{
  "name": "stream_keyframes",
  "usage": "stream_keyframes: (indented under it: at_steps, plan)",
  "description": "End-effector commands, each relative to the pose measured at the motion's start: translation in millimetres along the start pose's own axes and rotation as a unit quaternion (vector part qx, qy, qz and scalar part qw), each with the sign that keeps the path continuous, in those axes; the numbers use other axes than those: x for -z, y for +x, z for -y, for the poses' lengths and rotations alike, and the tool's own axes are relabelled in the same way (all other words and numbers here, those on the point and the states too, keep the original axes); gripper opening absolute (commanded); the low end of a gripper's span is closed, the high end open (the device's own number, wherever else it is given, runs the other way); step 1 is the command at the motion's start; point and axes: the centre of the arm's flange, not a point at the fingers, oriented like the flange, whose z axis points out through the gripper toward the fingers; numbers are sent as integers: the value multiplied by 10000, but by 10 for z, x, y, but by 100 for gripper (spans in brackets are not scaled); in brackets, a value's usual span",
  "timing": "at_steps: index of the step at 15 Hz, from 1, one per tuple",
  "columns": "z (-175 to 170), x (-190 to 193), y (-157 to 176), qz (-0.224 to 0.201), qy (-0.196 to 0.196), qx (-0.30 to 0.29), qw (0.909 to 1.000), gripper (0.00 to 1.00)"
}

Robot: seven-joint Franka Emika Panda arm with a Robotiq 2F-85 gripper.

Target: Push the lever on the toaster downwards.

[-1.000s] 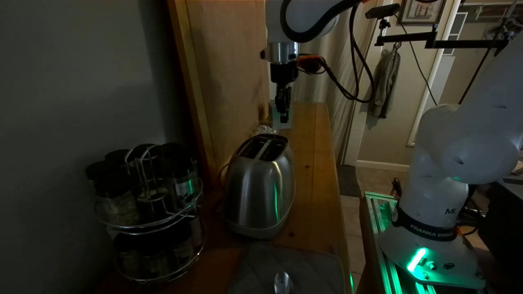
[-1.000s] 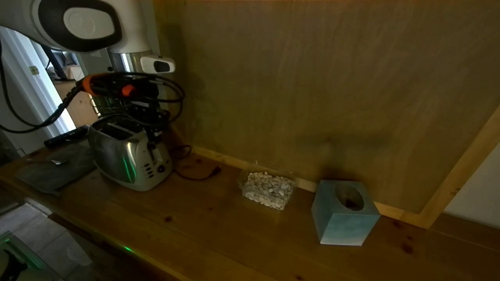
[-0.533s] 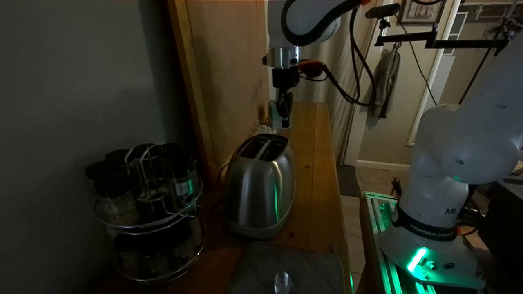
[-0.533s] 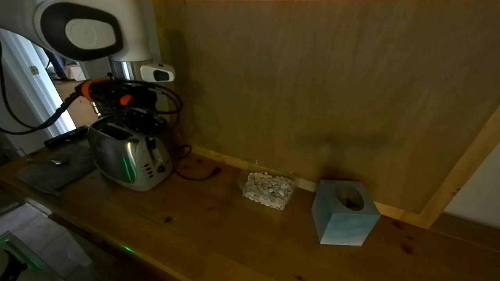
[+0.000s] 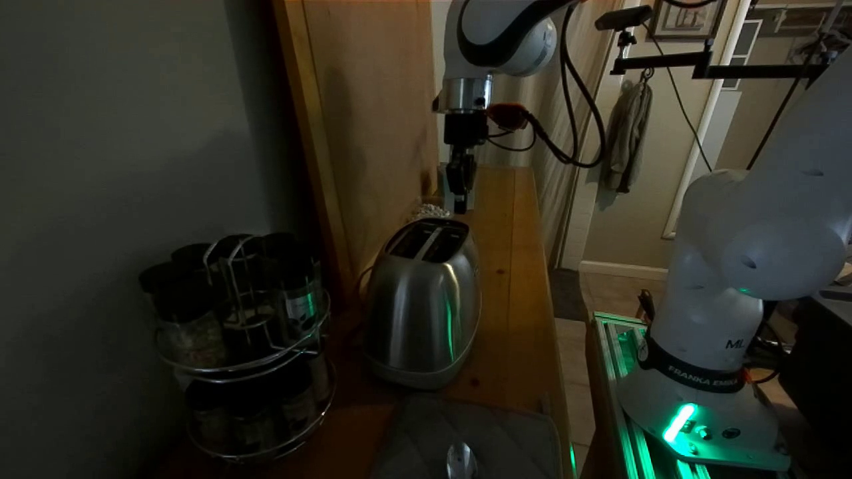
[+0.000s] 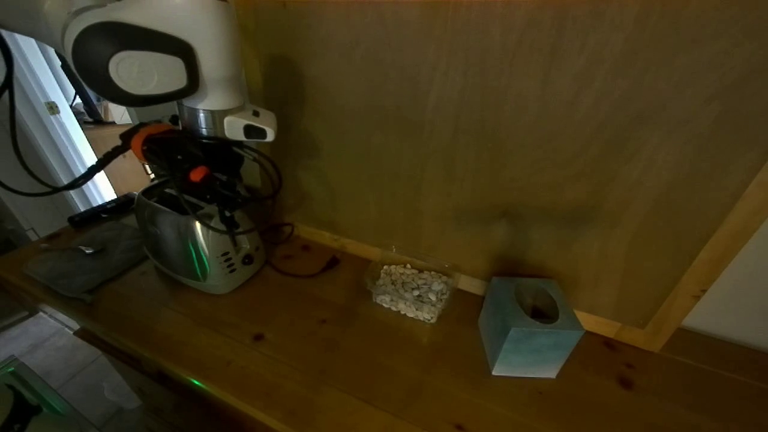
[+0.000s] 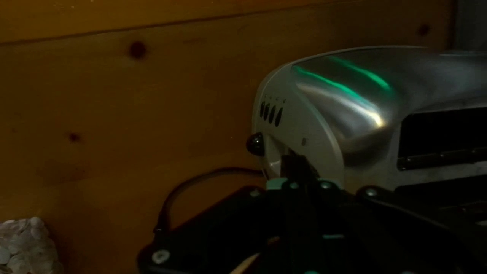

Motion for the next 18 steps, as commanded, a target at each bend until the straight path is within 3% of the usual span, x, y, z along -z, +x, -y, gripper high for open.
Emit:
stream_keyframes:
  at_steps: [1,6,12,18]
  plan:
    - [-82,-76,105,-173,399,189,9989,0]
    - [-128,-123,208,-361,640,378,9966,0]
    - [-170,-282,226,-109,482,387,9980,0]
    - [-186,-377,243,-9,591,331,9977,0]
